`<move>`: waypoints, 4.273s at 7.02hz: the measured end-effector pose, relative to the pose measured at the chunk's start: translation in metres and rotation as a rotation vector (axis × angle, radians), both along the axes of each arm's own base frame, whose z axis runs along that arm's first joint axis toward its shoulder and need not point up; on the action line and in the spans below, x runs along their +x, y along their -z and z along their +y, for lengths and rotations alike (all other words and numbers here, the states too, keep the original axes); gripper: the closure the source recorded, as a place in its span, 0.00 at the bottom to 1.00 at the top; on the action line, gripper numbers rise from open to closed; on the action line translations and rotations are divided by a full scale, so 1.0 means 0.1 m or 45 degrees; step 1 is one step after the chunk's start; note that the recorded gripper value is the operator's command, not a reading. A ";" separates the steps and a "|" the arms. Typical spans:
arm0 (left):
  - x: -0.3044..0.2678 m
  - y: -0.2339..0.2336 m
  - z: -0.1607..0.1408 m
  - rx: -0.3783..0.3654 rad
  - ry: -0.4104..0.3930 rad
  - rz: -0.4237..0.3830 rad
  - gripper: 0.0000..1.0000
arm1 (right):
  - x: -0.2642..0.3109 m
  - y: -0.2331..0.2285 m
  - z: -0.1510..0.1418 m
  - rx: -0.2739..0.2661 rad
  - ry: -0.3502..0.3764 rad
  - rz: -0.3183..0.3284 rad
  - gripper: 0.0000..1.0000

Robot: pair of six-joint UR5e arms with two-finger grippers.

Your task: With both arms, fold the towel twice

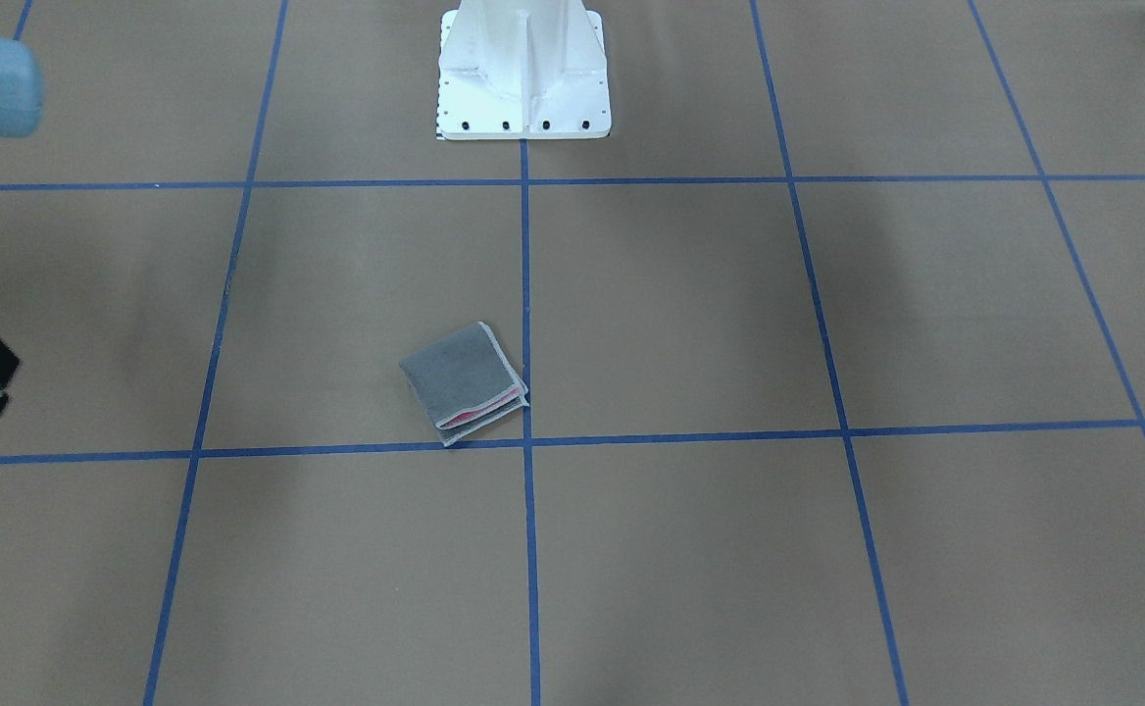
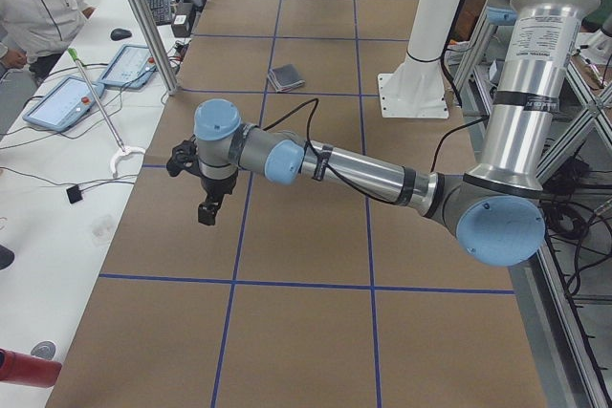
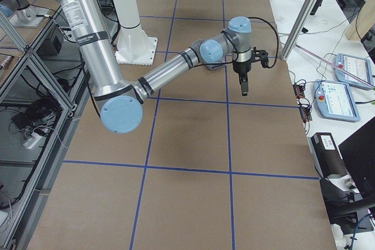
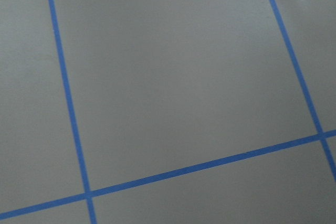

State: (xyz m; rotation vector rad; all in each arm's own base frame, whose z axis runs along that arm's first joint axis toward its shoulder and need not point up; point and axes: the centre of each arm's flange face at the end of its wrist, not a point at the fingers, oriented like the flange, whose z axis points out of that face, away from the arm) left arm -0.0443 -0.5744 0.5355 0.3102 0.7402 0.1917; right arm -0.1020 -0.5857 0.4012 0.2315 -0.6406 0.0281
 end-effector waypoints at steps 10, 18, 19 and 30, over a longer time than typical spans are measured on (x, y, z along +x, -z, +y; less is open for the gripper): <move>-0.87 -1.24 1.08 -0.286 0.031 -0.013 0.00 | 1.71 -1.89 1.19 -0.191 0.107 -0.103 0.00; -0.84 -1.23 1.13 -0.239 0.058 -0.013 0.00 | 1.68 -1.97 1.19 -0.202 0.117 -0.102 0.00; -0.84 -1.23 1.13 -0.236 0.058 -0.014 0.00 | 1.68 -1.99 1.19 -0.205 0.117 -0.102 0.00; -0.83 -1.20 1.11 -0.218 0.058 -0.018 0.00 | 1.68 -2.02 1.20 -0.211 0.118 -0.102 0.00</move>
